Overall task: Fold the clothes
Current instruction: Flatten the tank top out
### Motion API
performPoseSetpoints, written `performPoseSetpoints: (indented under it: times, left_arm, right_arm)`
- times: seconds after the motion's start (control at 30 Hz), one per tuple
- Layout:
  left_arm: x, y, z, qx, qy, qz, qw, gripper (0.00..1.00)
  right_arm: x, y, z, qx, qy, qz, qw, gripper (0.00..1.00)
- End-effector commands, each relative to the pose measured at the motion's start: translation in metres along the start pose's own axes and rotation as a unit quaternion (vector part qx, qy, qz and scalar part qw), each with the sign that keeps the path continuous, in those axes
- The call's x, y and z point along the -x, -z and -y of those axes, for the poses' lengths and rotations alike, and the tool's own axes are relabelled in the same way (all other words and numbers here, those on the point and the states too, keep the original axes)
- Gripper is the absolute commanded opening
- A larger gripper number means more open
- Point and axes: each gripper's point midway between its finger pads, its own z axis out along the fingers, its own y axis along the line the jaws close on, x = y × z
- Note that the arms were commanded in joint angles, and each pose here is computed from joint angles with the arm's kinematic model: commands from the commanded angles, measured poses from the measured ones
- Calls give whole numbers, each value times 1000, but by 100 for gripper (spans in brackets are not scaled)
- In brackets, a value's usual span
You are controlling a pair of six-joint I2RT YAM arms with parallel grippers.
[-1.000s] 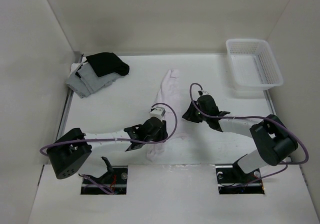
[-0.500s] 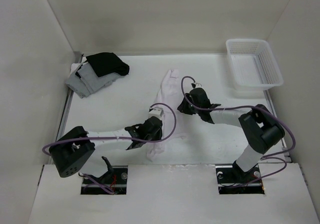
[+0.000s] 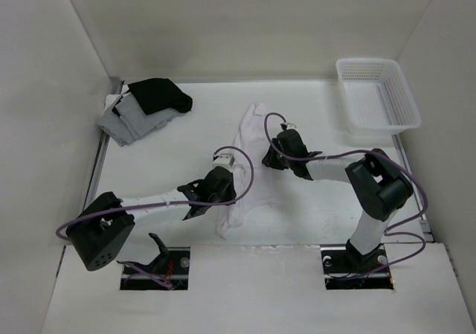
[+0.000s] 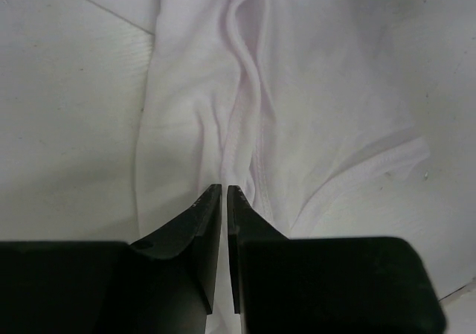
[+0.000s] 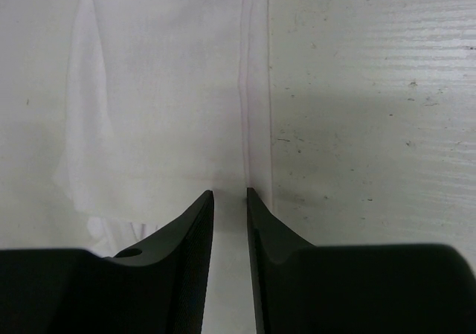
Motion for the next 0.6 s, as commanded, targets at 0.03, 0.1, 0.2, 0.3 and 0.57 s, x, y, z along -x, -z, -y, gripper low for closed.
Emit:
performPoseSetpoints:
  times: [0.03, 0.1, 0.2, 0.3, 0.57]
  left_arm:
    - [9, 6, 1, -26, 21, 11, 999, 7]
    - [10, 6, 2, -31, 25, 12, 999, 7]
    - [9, 6, 3, -32, 25, 11, 999, 7]
    - [7, 6, 5, -37, 23, 9, 999, 7]
    - [-5, 12, 9, -69, 26, -12, 997, 29]
  right_arm:
    - [11, 10, -4, -22, 16, 24, 999, 31]
    - [7, 10, -5, -22, 19, 20, 999, 31]
    - [0, 8, -6, -28, 23, 9, 999, 30]
    - [-3, 7, -8, -29, 25, 3, 999, 24]
    - [18, 25, -21, -16, 20, 38, 999, 4]
